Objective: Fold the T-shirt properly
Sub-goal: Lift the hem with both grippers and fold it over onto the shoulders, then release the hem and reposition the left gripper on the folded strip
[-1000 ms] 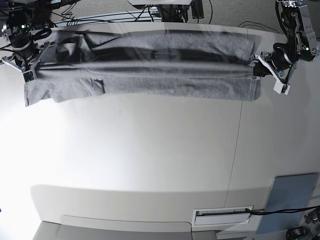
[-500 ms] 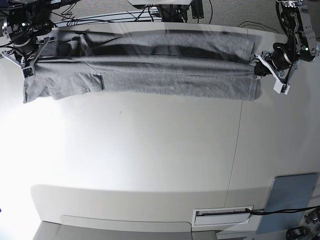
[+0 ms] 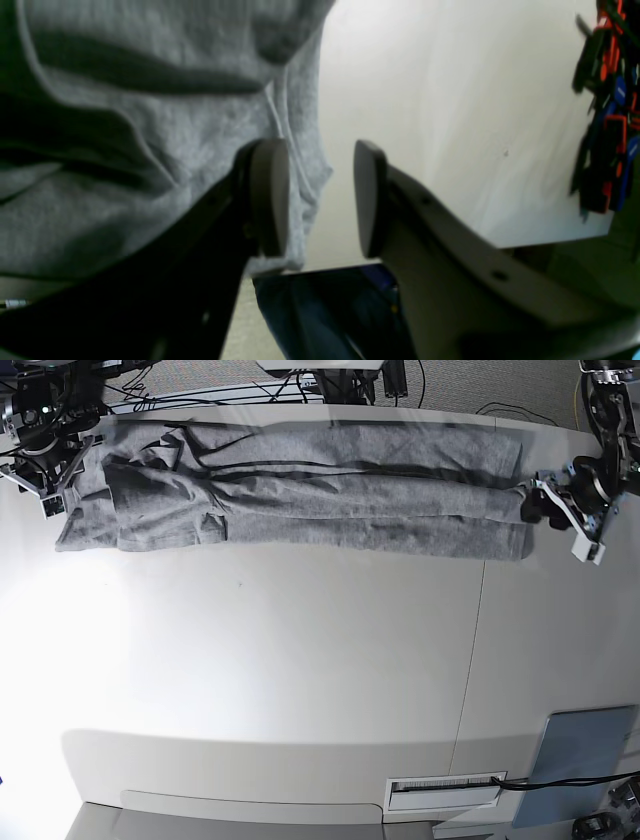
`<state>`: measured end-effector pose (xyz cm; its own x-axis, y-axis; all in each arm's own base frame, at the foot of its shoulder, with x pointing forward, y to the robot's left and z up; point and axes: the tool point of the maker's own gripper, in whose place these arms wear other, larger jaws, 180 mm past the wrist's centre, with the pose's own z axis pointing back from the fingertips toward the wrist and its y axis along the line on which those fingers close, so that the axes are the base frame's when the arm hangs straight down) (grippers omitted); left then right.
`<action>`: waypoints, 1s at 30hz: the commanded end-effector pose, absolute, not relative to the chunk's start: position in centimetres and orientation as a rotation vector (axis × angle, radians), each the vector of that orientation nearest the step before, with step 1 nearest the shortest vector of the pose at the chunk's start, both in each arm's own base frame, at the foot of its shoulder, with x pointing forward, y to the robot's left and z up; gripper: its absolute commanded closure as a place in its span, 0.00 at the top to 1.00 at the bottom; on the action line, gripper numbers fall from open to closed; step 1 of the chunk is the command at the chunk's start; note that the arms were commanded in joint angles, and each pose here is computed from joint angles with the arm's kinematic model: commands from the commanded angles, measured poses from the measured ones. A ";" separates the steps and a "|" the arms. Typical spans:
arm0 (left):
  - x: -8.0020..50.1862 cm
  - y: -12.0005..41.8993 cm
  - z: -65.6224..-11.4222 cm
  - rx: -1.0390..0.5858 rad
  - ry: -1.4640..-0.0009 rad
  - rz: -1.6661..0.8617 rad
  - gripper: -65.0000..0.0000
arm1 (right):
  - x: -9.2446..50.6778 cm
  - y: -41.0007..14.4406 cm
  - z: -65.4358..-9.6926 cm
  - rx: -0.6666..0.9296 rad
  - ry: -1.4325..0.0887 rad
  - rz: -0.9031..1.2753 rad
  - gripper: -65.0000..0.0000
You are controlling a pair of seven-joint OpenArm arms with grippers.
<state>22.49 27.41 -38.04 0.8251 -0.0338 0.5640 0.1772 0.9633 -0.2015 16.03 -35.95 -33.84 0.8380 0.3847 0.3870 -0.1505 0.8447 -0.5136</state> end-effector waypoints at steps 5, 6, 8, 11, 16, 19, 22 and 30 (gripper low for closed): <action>23.5 27.1 -37.1 -0.272 -0.653 -0.101 0.57 | 16.8 -36.3 -32.8 -0.513 -0.534 0.306 0.34; 23.4 27.1 -37.5 -0.278 -0.652 -0.087 0.57 | 16.8 -36.3 -32.9 -0.513 -0.533 0.306 0.34; 22.9 27.2 -38.6 -0.292 -0.635 -0.048 0.57 | 16.7 -36.3 -32.9 -0.513 -0.532 0.306 0.34; 21.8 28.0 -40.5 -0.311 -0.585 0.013 0.57 | 16.7 -36.3 -32.9 -0.513 -0.529 0.305 0.34; 20.2 25.6 -41.1 -0.502 -0.532 0.014 0.57 | 16.7 -36.3 -32.9 -0.513 -0.530 0.305 0.34; 20.1 24.1 -40.2 -0.606 -0.543 0.009 0.57 | 16.7 -36.3 -32.9 -0.513 -0.530 0.305 0.34; 20.5 23.7 -39.6 -0.642 -0.571 0.012 0.56 | 16.7 -36.3 -32.9 -0.513 -0.529 0.305 0.34; 21.6 25.7 -40.2 -0.530 -0.616 0.078 0.00 | 16.3 -36.5 -33.0 -0.517 -0.505 0.299 0.34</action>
